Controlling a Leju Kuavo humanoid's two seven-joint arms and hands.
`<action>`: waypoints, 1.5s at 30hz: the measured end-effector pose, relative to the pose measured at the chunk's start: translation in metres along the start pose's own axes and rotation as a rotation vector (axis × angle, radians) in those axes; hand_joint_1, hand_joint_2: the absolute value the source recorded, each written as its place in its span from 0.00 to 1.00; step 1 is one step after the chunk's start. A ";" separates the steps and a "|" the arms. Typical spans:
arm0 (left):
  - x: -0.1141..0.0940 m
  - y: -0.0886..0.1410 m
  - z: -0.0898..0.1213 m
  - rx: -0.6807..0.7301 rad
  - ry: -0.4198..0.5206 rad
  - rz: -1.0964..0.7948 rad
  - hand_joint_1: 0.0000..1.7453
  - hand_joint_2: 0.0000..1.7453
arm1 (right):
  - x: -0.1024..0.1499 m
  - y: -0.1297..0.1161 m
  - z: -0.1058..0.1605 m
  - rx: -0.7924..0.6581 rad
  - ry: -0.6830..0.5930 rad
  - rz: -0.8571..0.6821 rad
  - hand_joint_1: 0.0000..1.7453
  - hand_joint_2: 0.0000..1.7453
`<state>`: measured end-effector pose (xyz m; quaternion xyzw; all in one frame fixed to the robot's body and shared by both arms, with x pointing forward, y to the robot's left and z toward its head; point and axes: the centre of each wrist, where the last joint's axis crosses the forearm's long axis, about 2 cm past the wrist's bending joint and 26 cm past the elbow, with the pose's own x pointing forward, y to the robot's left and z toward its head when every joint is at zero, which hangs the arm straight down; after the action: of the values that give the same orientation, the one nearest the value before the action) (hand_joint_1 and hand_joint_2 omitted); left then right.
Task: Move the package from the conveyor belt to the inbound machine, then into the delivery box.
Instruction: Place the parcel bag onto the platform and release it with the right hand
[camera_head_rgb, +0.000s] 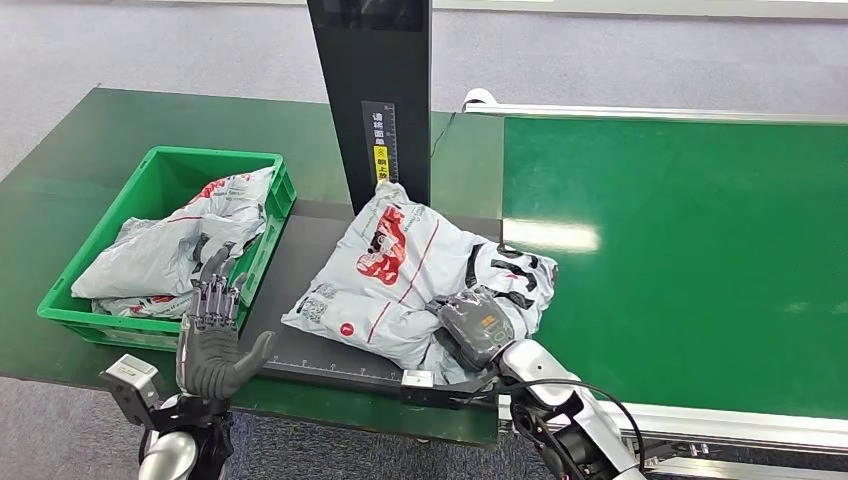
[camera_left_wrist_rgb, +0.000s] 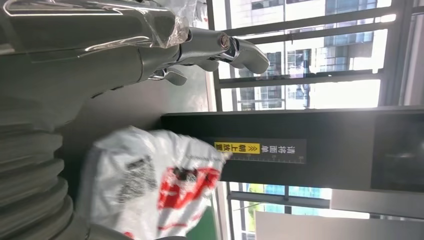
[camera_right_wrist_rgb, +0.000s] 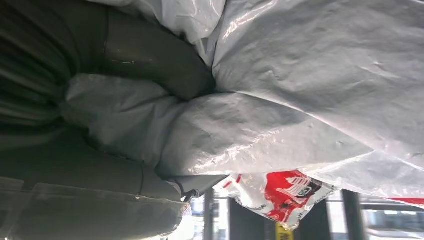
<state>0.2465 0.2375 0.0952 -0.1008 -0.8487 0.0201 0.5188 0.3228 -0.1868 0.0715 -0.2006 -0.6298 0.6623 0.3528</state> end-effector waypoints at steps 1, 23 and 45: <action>0.000 0.000 -0.001 -0.001 -0.004 0.002 0.00 1.00 | 0.001 0.001 -0.001 0.004 -0.024 -0.016 0.02 1.00; -0.005 0.005 0.001 0.002 -0.017 -0.001 0.00 1.00 | 0.015 0.003 -0.001 -0.141 -0.143 -0.571 0.00 0.75; -0.009 -0.019 -0.010 -0.220 0.056 -0.124 0.00 1.00 | 0.024 0.015 0.034 -0.413 -0.240 -1.172 0.00 1.00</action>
<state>0.2562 0.2168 0.0948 -0.1048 -0.8355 -0.1079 0.5285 0.2794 -0.1920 0.0650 0.1894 -0.7852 0.2418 0.5377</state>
